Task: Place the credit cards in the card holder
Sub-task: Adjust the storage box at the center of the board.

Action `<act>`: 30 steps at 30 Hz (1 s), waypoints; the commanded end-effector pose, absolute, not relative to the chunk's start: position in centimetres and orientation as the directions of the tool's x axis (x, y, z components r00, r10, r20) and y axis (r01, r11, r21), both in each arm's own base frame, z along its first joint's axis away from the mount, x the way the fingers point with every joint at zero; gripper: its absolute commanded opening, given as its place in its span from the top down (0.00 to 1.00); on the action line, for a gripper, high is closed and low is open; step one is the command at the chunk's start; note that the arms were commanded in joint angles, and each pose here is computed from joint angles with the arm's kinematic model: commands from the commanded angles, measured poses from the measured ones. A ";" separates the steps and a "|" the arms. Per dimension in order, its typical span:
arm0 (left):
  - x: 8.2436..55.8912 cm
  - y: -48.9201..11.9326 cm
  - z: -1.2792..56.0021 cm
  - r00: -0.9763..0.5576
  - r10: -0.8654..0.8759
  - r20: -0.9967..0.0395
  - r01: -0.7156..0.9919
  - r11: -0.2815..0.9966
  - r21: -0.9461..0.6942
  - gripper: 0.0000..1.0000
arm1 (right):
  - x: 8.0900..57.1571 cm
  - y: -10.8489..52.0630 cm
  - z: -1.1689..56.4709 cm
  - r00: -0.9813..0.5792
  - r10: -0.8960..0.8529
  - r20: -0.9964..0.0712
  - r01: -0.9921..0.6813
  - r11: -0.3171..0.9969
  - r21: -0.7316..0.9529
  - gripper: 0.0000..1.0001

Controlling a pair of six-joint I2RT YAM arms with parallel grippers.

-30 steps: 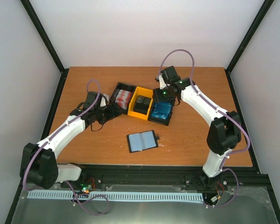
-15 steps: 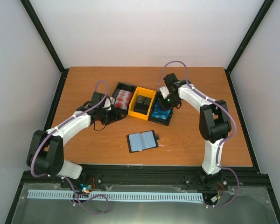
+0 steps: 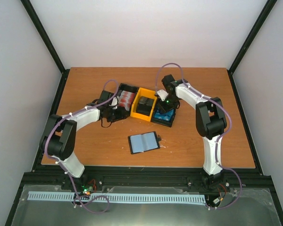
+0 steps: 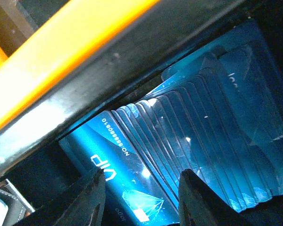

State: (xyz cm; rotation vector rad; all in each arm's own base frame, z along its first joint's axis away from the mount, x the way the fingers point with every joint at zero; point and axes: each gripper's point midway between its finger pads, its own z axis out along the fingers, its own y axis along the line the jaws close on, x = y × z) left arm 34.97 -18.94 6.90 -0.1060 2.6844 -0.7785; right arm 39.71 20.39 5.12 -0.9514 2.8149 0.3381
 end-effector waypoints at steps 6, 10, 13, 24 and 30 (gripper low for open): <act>38.1 -20.0 7.0 -0.894 -0.173 -0.414 0.062 0.866 -0.497 0.50 | 37.5 20.2 3.8 -0.774 -0.618 -0.138 -0.633 0.745 0.210 0.59; 38.7 -20.8 6.5 -0.889 -0.163 -0.427 0.077 0.868 -0.491 0.53 | 37.6 19.8 2.8 -0.782 -0.612 -0.114 -0.623 0.766 0.160 0.58; 39.1 -21.2 5.8 -0.895 -0.157 -0.417 0.072 0.873 -0.483 0.56 | 37.5 19.7 2.4 -0.785 -0.611 -0.100 -0.619 0.773 0.138 0.57; 41.2 -22.7 5.2 -0.900 -0.134 -0.414 0.101 0.862 -0.497 0.57 | 35.7 20.1 2.7 -0.790 -0.604 -0.104 -0.613 0.779 0.137 0.54; 41.6 -23.4 5.2 -0.904 -0.119 -0.410 0.120 0.851 -0.512 0.57 | 36.4 19.6 3.0 -0.799 -0.591 -0.111 -0.600 0.796 0.083 0.53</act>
